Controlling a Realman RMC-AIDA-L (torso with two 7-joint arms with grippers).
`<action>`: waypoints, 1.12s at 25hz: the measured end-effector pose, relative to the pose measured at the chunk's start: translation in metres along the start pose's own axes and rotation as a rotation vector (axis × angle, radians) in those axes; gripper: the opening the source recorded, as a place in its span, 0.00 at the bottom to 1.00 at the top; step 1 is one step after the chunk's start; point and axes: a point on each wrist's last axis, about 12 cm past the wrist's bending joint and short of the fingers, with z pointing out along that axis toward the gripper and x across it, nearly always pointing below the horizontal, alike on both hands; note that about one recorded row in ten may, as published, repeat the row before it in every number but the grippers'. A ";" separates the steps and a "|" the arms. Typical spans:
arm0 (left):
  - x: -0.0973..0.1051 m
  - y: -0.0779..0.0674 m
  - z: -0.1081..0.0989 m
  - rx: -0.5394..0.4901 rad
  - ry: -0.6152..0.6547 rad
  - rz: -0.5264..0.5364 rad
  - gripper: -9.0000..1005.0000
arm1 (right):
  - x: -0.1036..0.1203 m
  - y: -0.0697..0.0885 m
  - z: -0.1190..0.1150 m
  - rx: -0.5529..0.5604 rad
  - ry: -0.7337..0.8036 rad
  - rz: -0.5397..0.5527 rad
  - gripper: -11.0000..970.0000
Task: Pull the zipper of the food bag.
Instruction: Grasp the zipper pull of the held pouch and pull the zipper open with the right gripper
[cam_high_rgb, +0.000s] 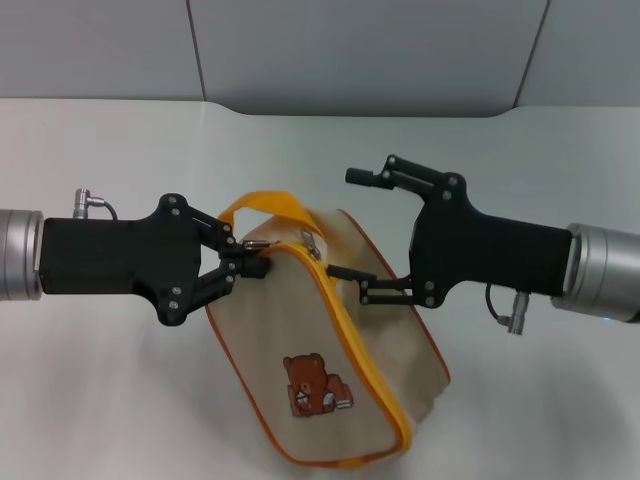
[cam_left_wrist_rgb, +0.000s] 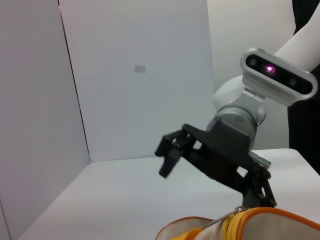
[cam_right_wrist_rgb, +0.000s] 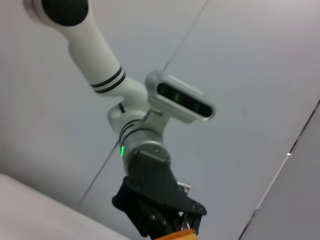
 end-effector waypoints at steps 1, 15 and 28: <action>-0.001 0.000 0.000 0.001 0.000 0.001 0.07 | 0.000 -0.001 0.001 -0.004 0.004 -0.003 0.85; -0.003 0.001 0.001 0.011 0.005 0.012 0.07 | 0.004 0.005 0.016 -0.067 0.019 -0.044 0.56; -0.001 -0.001 -0.002 0.000 0.002 0.012 0.07 | 0.006 0.011 0.016 -0.071 0.026 -0.025 0.10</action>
